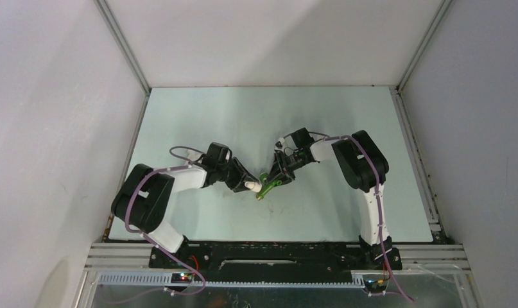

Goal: Install the water faucets
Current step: Pick up the water faucet from the center of the board.

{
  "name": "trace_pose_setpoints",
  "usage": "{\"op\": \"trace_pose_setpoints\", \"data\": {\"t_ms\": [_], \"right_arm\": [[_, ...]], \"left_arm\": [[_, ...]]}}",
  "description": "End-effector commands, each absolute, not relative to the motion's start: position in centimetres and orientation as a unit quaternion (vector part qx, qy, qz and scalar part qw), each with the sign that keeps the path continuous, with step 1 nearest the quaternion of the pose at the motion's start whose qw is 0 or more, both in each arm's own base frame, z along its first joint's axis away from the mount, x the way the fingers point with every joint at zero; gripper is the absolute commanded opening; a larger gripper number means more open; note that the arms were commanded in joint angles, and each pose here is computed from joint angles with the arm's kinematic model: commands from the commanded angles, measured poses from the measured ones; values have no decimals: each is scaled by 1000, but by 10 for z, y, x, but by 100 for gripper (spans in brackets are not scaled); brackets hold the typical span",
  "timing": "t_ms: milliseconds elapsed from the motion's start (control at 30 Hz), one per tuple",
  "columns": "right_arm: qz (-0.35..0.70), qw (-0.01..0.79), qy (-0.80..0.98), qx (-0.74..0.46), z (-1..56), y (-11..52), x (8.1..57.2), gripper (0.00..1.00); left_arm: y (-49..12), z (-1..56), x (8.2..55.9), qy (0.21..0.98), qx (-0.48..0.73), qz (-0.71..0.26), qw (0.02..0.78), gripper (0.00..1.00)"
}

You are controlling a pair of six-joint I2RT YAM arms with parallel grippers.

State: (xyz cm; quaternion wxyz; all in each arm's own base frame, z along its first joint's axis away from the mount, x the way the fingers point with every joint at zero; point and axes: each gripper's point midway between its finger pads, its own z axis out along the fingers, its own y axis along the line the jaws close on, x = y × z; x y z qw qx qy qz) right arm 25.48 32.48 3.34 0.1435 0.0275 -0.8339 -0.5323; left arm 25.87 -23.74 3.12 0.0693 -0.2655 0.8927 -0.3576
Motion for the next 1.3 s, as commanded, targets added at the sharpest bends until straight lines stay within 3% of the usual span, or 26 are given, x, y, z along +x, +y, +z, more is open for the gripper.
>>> {"op": "trace_pose_setpoints", "data": {"t_ms": [0,100,267,500,1000,1133,1267], "right_arm": [[-517,176,-838,14,26,324,243,28],[-520,181,-835,18,28,325,240,30],[-520,185,-834,21,30,326,237,42],[-523,187,-831,25,31,327,236,44],[-512,159,-844,26,36,326,243,18],[-512,140,-847,33,43,326,248,2],[-510,111,-852,45,54,323,255,0]], "left_arm": [[-233,21,261,904,-264,-329,73,0],[-234,21,262,904,-263,-329,73,0],[-237,23,266,904,-261,-331,75,0],[-241,26,269,903,-262,-333,78,0],[-247,23,262,896,-277,-339,74,0],[-252,26,262,897,-271,-342,76,0],[-250,41,268,894,-260,-349,105,0]]}}
